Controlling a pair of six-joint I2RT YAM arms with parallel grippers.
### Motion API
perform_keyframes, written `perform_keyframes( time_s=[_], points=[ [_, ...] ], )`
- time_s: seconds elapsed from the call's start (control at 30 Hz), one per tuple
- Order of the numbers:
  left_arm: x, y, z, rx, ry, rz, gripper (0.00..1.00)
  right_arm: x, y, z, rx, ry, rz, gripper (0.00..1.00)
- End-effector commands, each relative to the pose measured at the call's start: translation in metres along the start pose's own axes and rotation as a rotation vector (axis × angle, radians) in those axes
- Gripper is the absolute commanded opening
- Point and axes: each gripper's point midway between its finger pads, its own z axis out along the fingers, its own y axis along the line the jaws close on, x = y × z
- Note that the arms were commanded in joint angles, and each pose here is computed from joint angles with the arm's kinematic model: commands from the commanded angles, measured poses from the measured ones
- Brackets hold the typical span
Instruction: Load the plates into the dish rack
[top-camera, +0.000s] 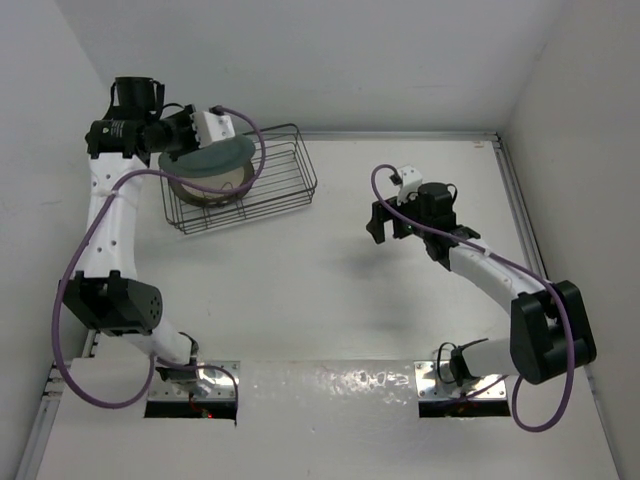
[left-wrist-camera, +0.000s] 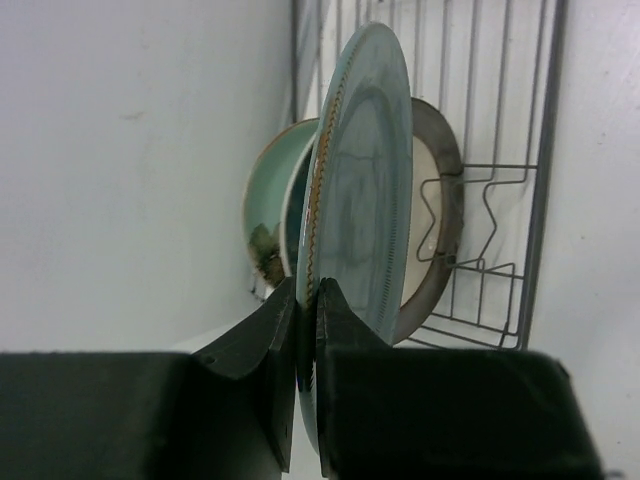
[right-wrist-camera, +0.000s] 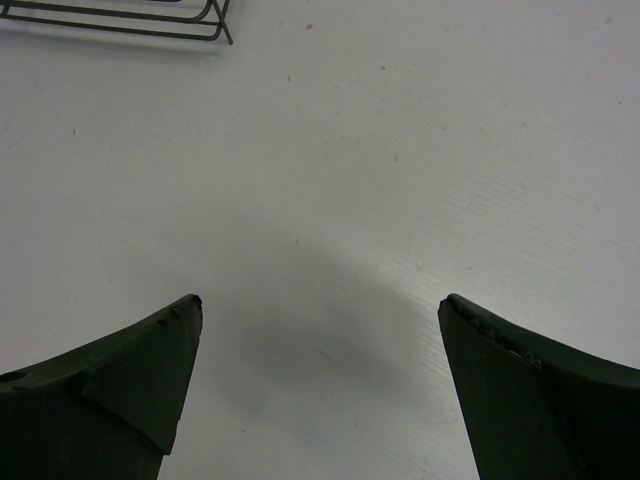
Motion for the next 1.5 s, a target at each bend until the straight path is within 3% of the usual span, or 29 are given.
perform_keyframes(
  time_s=[0.0, 0.37, 0.6, 0.77, 1.37, 1.47],
  points=[
    [-0.02, 0.028, 0.004, -0.052, -0.117, 0.122, 0.0, -0.038, 0.004, 0.004, -0.03, -0.096, 0.007, 0.99],
    [0.007, 0.011, 0.046, 0.037, -0.105, 0.07, 0.0, -0.03, 0.006, 0.011, -0.051, -0.049, 0.018, 0.99],
    [0.019, 0.024, 0.045, -0.004, -0.076, 0.048, 0.0, -0.029, 0.008, 0.013, -0.06, -0.041, 0.026, 0.99],
    [0.058, 0.01, 0.048, 0.033, -0.036, -0.049, 0.0, -0.03, 0.009, 0.014, -0.065, -0.047, 0.025, 0.99],
    [0.068, -0.005, 0.103, 0.091, -0.183, -0.2, 0.0, -0.035, 0.011, 0.016, -0.083, -0.032, 0.023, 0.99],
    [0.073, -0.006, 0.106, 0.096, -0.169, -0.208, 0.11, -0.037, 0.011, 0.015, -0.081, -0.034, 0.023, 0.99]
  ],
)
